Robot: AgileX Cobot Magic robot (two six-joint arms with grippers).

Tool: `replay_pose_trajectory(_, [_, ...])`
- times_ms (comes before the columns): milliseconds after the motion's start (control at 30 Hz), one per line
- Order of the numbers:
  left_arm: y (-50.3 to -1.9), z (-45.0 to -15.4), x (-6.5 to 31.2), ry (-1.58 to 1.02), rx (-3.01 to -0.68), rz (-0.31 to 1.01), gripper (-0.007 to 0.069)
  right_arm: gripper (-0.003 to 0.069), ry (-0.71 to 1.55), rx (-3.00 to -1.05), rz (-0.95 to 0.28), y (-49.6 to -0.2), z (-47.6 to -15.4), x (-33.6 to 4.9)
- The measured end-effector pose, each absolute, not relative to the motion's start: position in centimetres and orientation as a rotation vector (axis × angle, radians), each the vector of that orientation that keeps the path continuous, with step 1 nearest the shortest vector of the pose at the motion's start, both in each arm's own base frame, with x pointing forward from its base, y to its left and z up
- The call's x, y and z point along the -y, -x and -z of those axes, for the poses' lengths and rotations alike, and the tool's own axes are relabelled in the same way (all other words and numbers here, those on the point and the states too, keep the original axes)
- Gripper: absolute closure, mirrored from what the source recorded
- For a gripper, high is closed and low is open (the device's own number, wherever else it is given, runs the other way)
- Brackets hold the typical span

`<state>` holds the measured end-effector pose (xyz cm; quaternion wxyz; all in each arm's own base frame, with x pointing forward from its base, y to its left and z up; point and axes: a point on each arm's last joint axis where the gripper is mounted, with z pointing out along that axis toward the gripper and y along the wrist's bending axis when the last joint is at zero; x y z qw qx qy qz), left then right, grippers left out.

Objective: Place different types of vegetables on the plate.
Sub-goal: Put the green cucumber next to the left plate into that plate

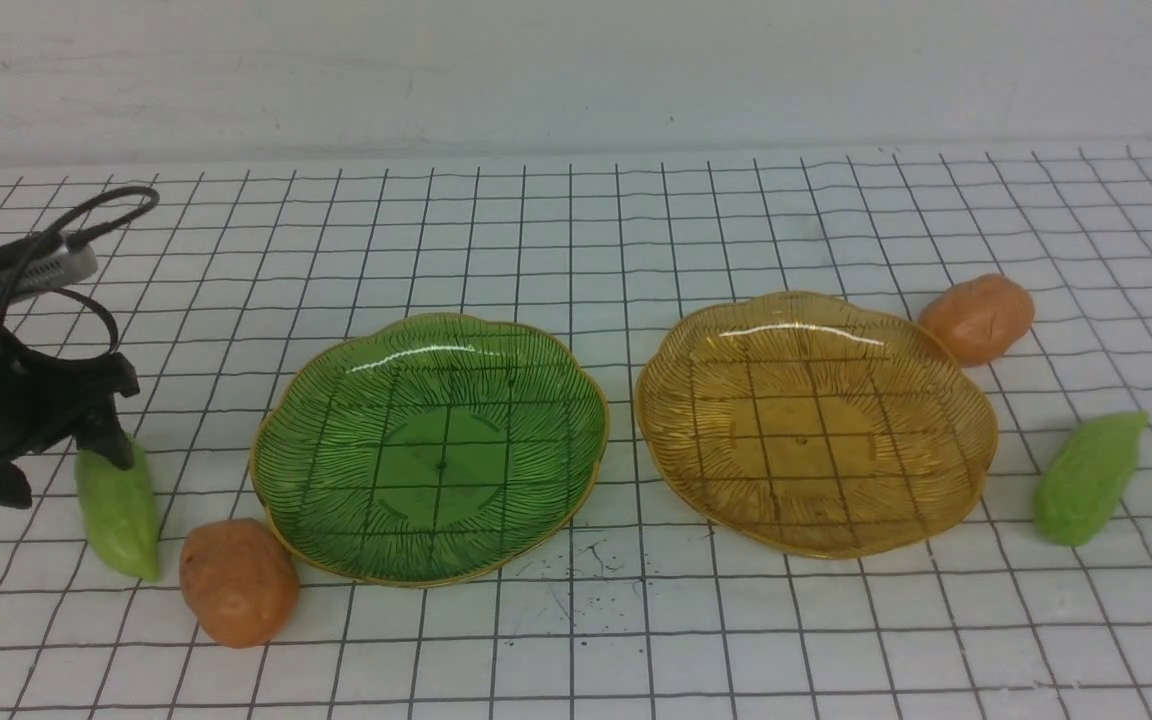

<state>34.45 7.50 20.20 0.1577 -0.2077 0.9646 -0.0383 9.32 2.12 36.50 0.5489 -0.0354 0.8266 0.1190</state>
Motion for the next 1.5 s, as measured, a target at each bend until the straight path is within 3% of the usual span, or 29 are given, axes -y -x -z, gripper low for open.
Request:
replay_pose_trajectory(333, [-35.9, -16.5, -7.6, 0.645, -2.776, 0.147, 0.0051, 0.0673, 0.124, -1.986, -0.360, -10.2, -36.8, -2.7])
replay_pose_trajectory(400, [-35.9, -16.5, -7.7, 0.644, -2.778, 0.146, 0.0075, 0.0673, 0.126, -1.989, -0.353, -10.3, -36.8, -2.7])
replay_pose_trajectory(467, [-35.9, -16.6, -7.6, 0.647, -2.783, 0.152, 0.0197, 0.0673, 0.114, -2.011, -0.354, -10.7, -36.6, -2.6])
replay_pose_trajectory(500, [-35.9, -16.6, -7.6, 0.647, -2.783, 0.152, 0.0210, 0.0673, 0.111, -2.013, -0.356, -10.8, -36.6, -2.6])
replay_pose_trajectory(533, [-36.1, -16.9, -7.6, 0.651, -2.786, 0.164, 0.0256, 0.0673, 0.096, -2.041, -0.369, -11.3, -36.3, -2.6])
replay_pose_trajectory(767, [-37.4, -20.1, -7.1, 0.617, -2.826, 0.287, 0.0251, 0.0673, 0.107, -2.297, -0.369, -15.4, -34.4, -2.5])
replay_pose_trajectory(833, [-38.1, -22.3, -6.6, 0.562, -2.814, 0.380, 0.0251, 0.0673, 0.117, -2.406, -0.377, -17.1, -34.0, -2.5])
replay_pose_trajectory(1000, [-39.4, -28.9, -1.7, 0.117, -2.719, 0.586, 0.0251, 0.0673, 0.135, -2.608, -0.359, -22.5, -32.8, -2.0])
replay_pose_trajectory(1100, [-39.7, -30.3, 2.1, -0.101, -2.672, 0.628, 0.0251, 0.0673, 0.063, -2.660, -0.346, -24.7, -31.9, -0.9])
replay_pose_trajectory(1333, [-39.4, -29.3, 10.3, -0.460, -2.649, 0.628, 0.0251, 0.0673, -0.304, -2.675, -0.306, -26.7, -30.3, 5.5])
replay_pose_trajectory(1500, [-40.1, -27.4, 11.8, -0.515, -2.663, 0.513, 0.0251, 0.0671, -0.539, -2.735, -0.292, -27.6, -27.8, 8.1])
